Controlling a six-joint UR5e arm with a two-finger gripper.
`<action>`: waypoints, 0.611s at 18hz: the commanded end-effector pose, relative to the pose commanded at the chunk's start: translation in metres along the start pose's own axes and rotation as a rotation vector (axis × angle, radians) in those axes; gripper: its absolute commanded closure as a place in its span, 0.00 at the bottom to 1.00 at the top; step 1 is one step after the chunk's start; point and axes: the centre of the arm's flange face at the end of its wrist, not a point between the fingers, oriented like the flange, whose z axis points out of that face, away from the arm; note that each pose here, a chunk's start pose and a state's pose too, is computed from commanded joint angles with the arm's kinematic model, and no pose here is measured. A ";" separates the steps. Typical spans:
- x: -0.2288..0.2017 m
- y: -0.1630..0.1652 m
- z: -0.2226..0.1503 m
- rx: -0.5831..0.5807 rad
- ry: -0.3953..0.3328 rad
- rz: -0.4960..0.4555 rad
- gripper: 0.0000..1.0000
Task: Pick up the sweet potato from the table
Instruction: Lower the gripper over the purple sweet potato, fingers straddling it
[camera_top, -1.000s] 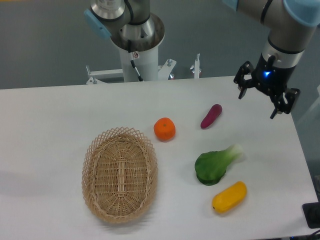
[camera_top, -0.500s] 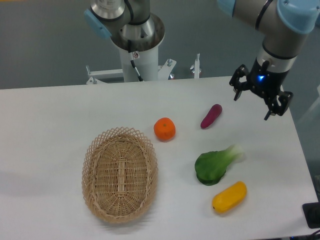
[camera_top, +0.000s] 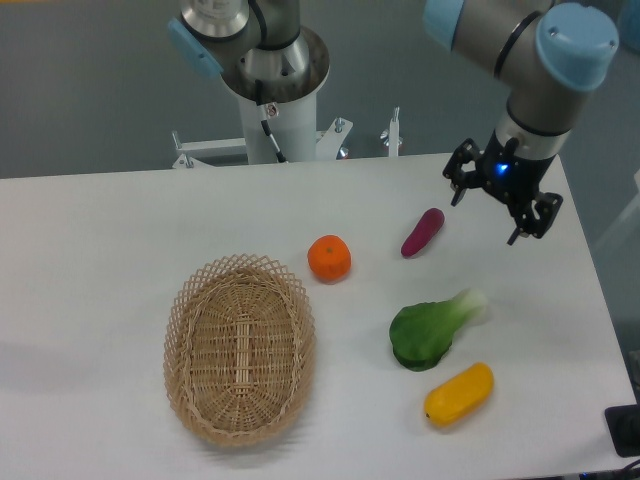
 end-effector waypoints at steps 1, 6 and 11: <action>0.005 0.002 0.014 -0.011 -0.005 0.002 0.00; 0.027 0.013 0.070 -0.110 -0.005 0.035 0.00; 0.052 0.021 0.112 -0.138 -0.031 0.097 0.00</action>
